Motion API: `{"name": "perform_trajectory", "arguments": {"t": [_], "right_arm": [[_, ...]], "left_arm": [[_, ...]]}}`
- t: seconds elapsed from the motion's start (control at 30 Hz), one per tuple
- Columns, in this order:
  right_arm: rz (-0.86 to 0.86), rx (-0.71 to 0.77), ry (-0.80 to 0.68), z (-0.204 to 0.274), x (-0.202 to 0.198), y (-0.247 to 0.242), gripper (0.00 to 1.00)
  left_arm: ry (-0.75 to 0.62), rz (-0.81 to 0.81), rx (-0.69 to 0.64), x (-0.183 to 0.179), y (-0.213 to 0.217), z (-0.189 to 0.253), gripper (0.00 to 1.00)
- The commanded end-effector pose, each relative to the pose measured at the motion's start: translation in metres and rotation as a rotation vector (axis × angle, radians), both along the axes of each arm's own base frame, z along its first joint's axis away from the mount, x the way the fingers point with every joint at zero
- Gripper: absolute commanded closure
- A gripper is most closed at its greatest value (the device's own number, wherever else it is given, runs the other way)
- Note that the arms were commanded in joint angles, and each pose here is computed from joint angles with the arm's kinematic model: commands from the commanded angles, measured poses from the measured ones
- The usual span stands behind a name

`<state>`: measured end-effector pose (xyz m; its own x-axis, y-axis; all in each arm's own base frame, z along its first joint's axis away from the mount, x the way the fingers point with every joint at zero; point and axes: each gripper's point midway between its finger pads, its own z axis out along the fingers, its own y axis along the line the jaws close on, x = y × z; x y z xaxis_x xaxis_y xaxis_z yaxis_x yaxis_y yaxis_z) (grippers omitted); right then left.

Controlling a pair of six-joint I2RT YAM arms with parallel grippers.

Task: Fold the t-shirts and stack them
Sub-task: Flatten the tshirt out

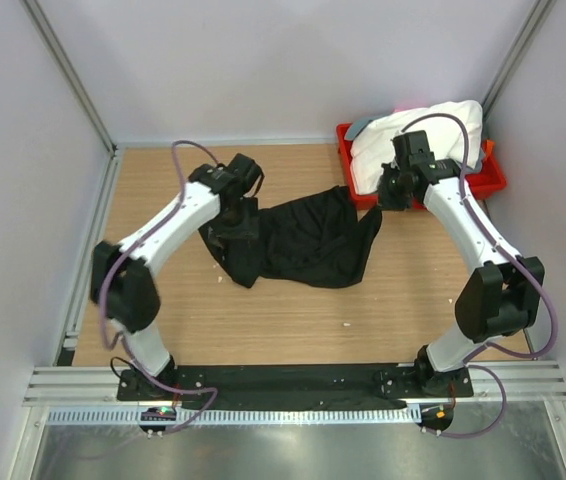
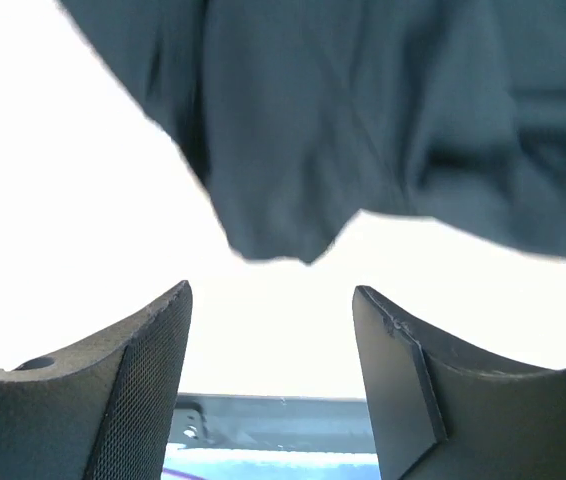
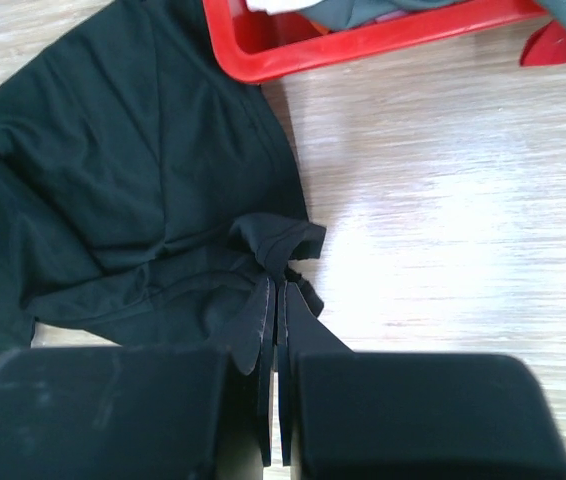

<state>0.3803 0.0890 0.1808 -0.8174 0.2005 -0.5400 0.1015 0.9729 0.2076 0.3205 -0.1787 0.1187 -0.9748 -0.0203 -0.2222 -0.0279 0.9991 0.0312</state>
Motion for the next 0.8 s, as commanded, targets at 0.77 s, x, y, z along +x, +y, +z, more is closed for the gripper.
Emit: {"name": "perform_trajectory", "arguments": {"t": [0.77], "right_arm": [[0.058,0.067,-0.032,0.002,-0.024,0.011,0.99]], "left_arm": [[-0.234,0.159,-0.365,-0.04,-0.033,-0.059,0.38]]}}
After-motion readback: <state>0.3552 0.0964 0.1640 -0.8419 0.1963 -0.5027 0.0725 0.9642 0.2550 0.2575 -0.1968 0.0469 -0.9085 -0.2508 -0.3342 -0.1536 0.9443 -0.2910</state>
